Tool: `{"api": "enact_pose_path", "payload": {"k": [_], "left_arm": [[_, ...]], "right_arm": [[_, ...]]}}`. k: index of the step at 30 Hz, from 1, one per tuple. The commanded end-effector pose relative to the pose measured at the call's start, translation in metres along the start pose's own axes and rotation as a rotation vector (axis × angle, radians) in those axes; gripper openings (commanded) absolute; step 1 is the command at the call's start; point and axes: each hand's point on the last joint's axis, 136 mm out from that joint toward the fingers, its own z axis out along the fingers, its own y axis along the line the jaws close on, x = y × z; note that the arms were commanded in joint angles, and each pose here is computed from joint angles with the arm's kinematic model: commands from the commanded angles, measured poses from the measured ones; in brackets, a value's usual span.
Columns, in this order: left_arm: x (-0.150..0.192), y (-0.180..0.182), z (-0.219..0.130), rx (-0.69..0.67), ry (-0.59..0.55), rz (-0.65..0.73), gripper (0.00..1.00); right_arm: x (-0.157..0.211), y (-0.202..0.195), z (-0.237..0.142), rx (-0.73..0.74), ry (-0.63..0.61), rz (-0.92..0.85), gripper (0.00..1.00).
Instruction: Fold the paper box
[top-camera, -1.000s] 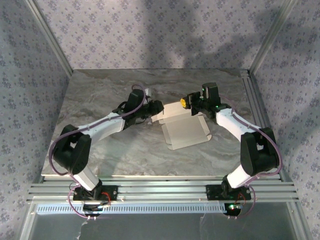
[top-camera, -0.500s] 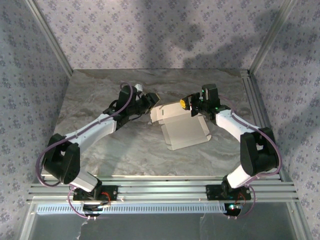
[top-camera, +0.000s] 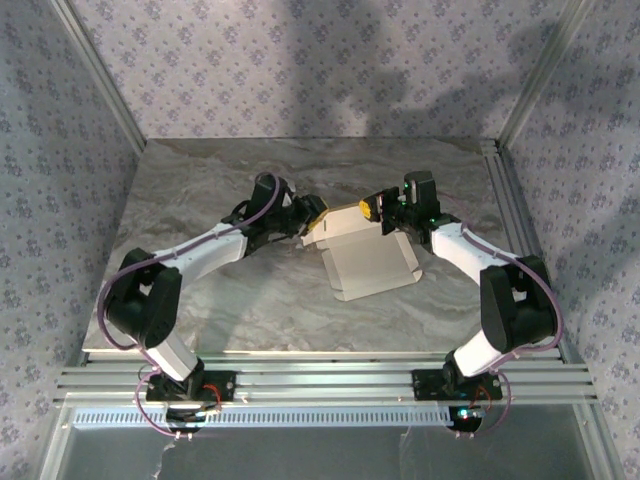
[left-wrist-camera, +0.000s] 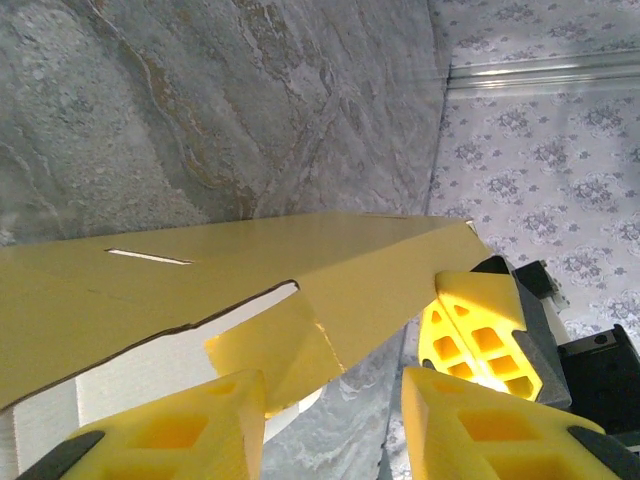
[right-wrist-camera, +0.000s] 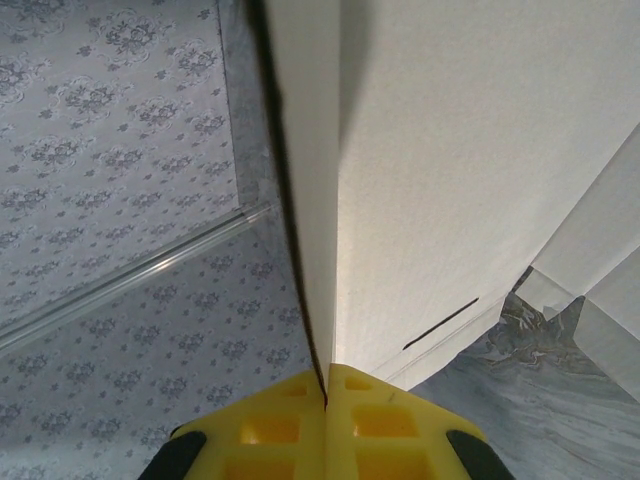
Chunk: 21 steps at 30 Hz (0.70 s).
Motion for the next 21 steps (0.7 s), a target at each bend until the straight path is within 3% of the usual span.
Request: {"api": "enact_pose_path", "payload": {"k": [1, 21], "left_arm": [[0.003, -0.028, 0.005, 0.067, 0.021, 0.001, 0.40], [-0.008, -0.021, 0.014, 0.082, -0.018, -0.070, 0.32]], "right_arm": [[0.005, -0.001, -0.003, -0.002, 0.016, -0.016, 0.00], [0.010, -0.005, -0.007, -0.008, 0.024, -0.023, 0.00]]}}
